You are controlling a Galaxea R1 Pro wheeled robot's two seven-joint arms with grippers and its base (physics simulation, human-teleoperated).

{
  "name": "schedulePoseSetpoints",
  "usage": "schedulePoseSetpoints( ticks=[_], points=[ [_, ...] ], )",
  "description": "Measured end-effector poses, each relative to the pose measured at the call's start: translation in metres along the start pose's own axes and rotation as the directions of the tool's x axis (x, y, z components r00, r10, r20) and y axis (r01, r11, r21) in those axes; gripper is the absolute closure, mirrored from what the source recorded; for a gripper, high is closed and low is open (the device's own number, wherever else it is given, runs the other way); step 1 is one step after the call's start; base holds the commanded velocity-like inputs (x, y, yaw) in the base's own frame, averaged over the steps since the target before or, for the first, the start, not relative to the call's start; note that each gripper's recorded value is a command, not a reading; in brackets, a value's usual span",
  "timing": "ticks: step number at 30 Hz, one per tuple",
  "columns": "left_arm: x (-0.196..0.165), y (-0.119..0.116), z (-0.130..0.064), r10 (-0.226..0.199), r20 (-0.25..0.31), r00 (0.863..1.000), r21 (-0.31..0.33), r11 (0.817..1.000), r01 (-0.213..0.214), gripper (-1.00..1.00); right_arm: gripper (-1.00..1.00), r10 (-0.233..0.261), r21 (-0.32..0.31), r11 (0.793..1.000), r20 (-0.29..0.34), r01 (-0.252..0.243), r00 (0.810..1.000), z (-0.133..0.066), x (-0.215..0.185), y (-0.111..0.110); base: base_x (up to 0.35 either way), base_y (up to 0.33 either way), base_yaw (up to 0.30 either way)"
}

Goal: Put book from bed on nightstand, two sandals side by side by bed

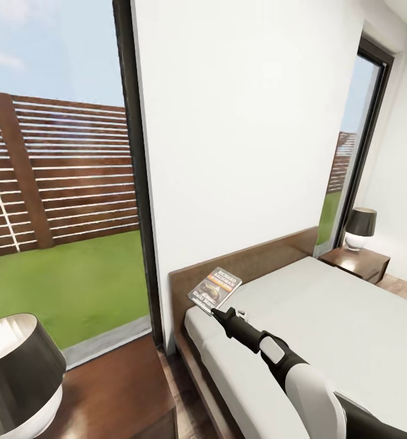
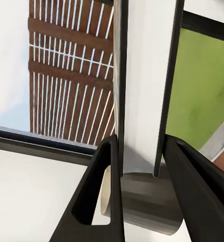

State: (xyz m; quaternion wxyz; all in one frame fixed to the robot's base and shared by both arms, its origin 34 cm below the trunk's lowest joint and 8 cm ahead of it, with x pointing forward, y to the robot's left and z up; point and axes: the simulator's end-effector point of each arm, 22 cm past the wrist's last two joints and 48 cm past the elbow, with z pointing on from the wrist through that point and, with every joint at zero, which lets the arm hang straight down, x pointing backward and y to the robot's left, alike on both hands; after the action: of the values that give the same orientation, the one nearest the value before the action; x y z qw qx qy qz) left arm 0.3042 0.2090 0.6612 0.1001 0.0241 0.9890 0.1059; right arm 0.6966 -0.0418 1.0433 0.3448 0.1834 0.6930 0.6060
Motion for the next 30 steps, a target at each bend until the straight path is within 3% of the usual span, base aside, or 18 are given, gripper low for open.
schedulePoseSetpoints(
  ticks=[30],
  points=[
    [-0.0008, 0.0001, -0.0002, -0.001, 0.002, 1.0, 0.0, 1.0, 0.001, -1.0, 1.0, -0.002, 0.002, 1.0, -0.004, 0.002, 1.0, 0.0005, 0.0014, 0.0006, 0.0, 0.0, 0.142]
  ],
)
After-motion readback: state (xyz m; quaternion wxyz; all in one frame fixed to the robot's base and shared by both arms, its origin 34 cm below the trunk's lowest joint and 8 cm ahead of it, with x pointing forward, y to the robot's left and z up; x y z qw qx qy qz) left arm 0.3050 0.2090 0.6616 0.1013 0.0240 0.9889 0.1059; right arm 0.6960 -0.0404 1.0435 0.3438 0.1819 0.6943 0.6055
